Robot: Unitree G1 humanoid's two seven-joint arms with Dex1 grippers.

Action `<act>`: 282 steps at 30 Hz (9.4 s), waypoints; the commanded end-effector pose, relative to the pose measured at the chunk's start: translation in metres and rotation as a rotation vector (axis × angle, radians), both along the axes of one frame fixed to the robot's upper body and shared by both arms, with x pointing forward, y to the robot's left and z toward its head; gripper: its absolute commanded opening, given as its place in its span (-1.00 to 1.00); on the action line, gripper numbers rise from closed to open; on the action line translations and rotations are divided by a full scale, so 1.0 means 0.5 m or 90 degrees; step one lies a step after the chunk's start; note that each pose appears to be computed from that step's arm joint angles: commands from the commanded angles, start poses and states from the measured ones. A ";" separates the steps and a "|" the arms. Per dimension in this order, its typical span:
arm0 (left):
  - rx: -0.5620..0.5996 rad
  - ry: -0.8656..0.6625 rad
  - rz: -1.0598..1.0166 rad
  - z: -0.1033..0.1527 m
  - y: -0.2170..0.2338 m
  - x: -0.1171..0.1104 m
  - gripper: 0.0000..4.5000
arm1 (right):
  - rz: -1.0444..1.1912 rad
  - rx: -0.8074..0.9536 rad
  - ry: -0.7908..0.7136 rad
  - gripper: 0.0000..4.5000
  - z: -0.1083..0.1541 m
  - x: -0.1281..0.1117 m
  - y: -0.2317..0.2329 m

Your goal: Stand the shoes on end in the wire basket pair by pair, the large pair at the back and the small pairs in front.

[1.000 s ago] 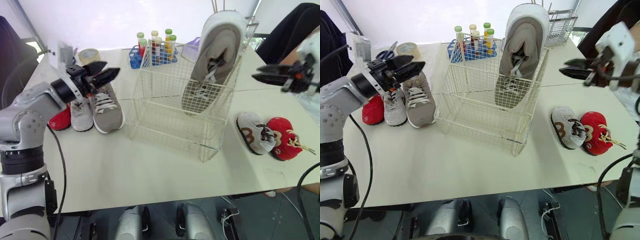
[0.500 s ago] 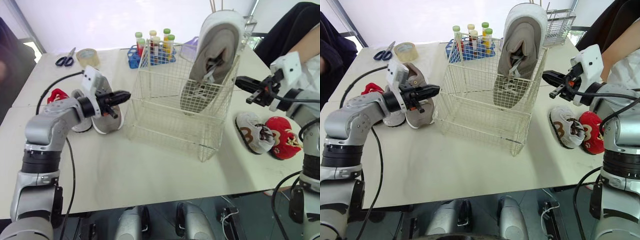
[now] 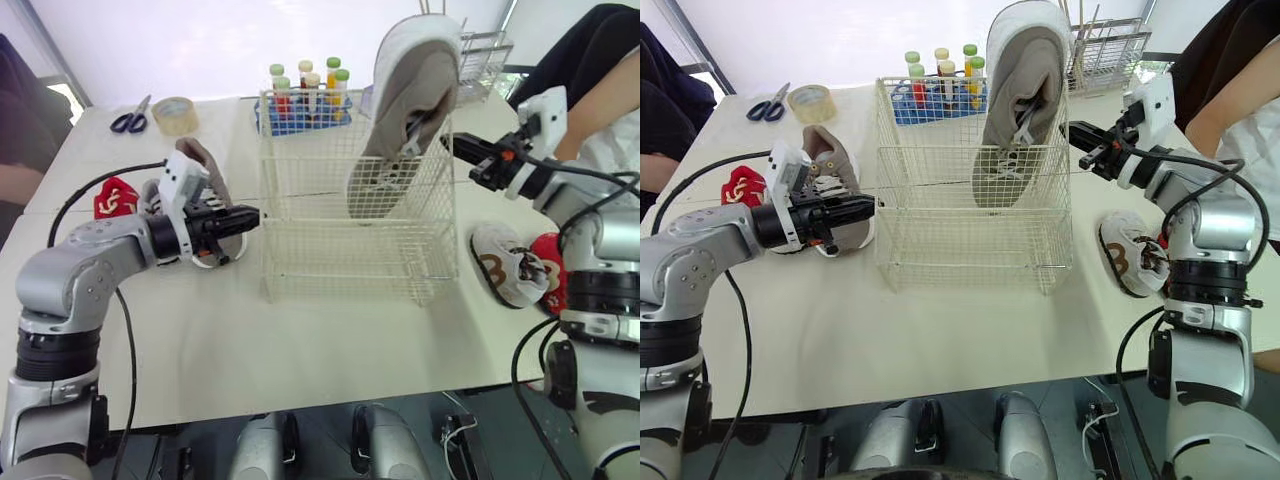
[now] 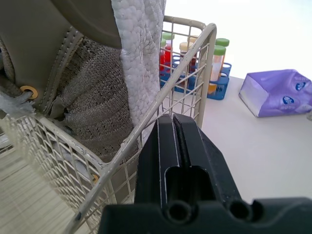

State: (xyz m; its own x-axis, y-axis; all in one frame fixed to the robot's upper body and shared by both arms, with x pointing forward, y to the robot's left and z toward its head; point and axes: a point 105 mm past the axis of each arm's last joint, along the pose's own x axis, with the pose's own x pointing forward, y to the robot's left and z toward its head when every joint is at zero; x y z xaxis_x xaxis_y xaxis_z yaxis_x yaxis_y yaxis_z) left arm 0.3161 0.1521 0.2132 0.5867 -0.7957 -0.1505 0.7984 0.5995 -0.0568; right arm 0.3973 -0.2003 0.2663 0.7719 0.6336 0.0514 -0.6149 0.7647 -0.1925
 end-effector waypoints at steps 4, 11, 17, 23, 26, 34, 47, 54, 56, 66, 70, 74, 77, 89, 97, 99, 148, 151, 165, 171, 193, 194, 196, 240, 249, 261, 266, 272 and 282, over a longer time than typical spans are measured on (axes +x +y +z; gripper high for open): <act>0.026 -0.032 -0.006 0.022 0.003 -0.021 -0.75 | 0.040 -0.063 -0.036 -1.00 0.028 -0.008 0.013; 0.083 -0.048 0.071 0.059 0.115 -0.033 -0.75 | -0.015 -0.150 -0.007 -1.00 0.038 -0.078 -0.091; 0.077 -0.114 0.185 0.130 0.211 0.011 -0.75 | 0.078 -0.101 -0.034 -1.00 0.127 -0.187 -0.096; 0.074 -0.139 0.340 0.164 0.280 0.110 -0.75 | 0.266 -0.098 -0.062 -1.00 0.178 -0.271 0.013; 0.088 -0.130 0.432 0.161 0.317 0.161 -0.75 | 0.336 -0.103 -0.067 -1.00 0.178 -0.289 0.064; 0.111 -0.090 0.486 0.136 0.328 0.221 0.75 | 0.370 -0.081 -0.085 -1.00 0.172 -0.287 0.116; 0.063 0.014 0.549 0.060 0.296 0.269 0.98 | 0.395 -0.093 -0.092 -1.00 0.174 -0.305 0.135; 0.064 0.026 0.579 0.037 0.286 0.280 0.98 | 0.412 -0.105 -0.085 -1.00 0.170 -0.324 0.143; 0.060 0.035 0.583 0.028 0.280 0.283 0.98 | 0.405 -0.106 -0.086 -1.00 0.168 -0.324 0.141; 0.000 0.105 0.609 -0.019 0.270 0.284 -0.35 | 0.389 -0.108 -0.087 -1.00 0.167 -0.319 0.139; 0.015 0.113 0.612 -0.034 0.263 0.285 -0.98 | 0.387 -0.110 -0.088 -1.00 0.166 -0.314 0.142; -0.016 0.073 0.625 0.002 0.266 0.292 -0.98 | 0.385 -0.114 -0.088 -1.00 0.166 -0.311 0.143; -0.084 -0.013 0.608 0.089 0.258 0.301 -0.98 | 0.377 -0.120 -0.088 -1.00 0.166 -0.308 0.140; -0.388 -0.424 0.492 0.437 0.218 0.211 -0.98 | 0.372 -0.103 -0.051 -1.00 0.146 -0.305 0.136; -0.528 -0.657 0.326 0.577 0.127 0.055 -0.98 | 0.355 -0.095 -0.043 -1.00 0.138 -0.304 0.128; -0.529 -0.683 0.299 0.590 0.104 0.035 -0.98 | 0.351 -0.096 -0.044 -1.00 0.138 -0.304 0.127; -0.462 -0.834 0.293 0.355 -0.207 0.043 -0.98 | 0.252 -0.100 -0.030 -1.00 0.138 -0.357 0.110; -0.439 -0.830 0.296 0.331 -0.215 0.045 -0.98 | 0.257 -0.097 -0.029 -1.00 0.142 -0.356 0.111; -0.282 -0.808 0.343 0.205 -0.196 0.070 -0.98 | 0.274 -0.101 -0.030 -1.00 0.145 -0.347 0.115; -0.228 -0.751 0.364 0.157 -0.189 0.092 -0.98 | 0.280 -0.102 -0.033 -1.00 0.146 -0.342 0.118; -0.162 -0.560 0.333 0.054 -0.146 0.087 -0.98 | 0.293 -0.101 -0.036 -1.00 0.148 -0.330 0.128; -0.163 -0.559 0.331 0.054 -0.145 0.083 -0.98 | 0.295 -0.100 -0.035 -1.00 0.148 -0.330 0.128; -0.175 -0.557 0.324 0.061 -0.144 0.076 -0.66 | 0.296 -0.100 -0.034 -1.00 0.148 -0.330 0.127; -0.118 -0.009 -0.334 0.111 -0.106 -0.150 1.00 | -0.403 -0.032 0.157 0.98 -0.173 -0.317 -0.199; -0.112 -0.021 -0.339 0.114 -0.119 -0.145 1.00 | -0.457 -0.016 0.199 0.98 -0.243 -0.338 -0.209; -0.109 -0.012 -0.362 0.110 -0.134 -0.158 1.00 | -0.488 0.005 0.212 0.98 -0.282 -0.307 -0.206; -0.101 -0.002 -0.373 0.102 -0.137 -0.164 1.00 | -0.501 0.010 0.211 0.98 -0.292 -0.282 -0.212; -0.097 -0.011 -0.370 0.102 -0.145 -0.163 1.00 | -0.540 -0.009 0.245 0.98 -0.325 -0.274 -0.233; -0.093 -0.026 -0.361 0.107 -0.154 -0.158 1.00 | -0.531 -0.005 0.237 0.42 -0.335 -0.276 -0.232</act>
State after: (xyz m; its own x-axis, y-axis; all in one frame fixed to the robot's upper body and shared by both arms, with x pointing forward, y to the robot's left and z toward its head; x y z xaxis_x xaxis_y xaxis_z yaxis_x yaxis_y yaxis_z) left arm 0.2401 0.0780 0.2600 0.0753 -0.9971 -0.0088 0.9910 0.0758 -0.1106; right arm 0.2613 -0.3171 0.1064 0.9493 -0.1461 -0.2785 0.1192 0.9866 -0.1113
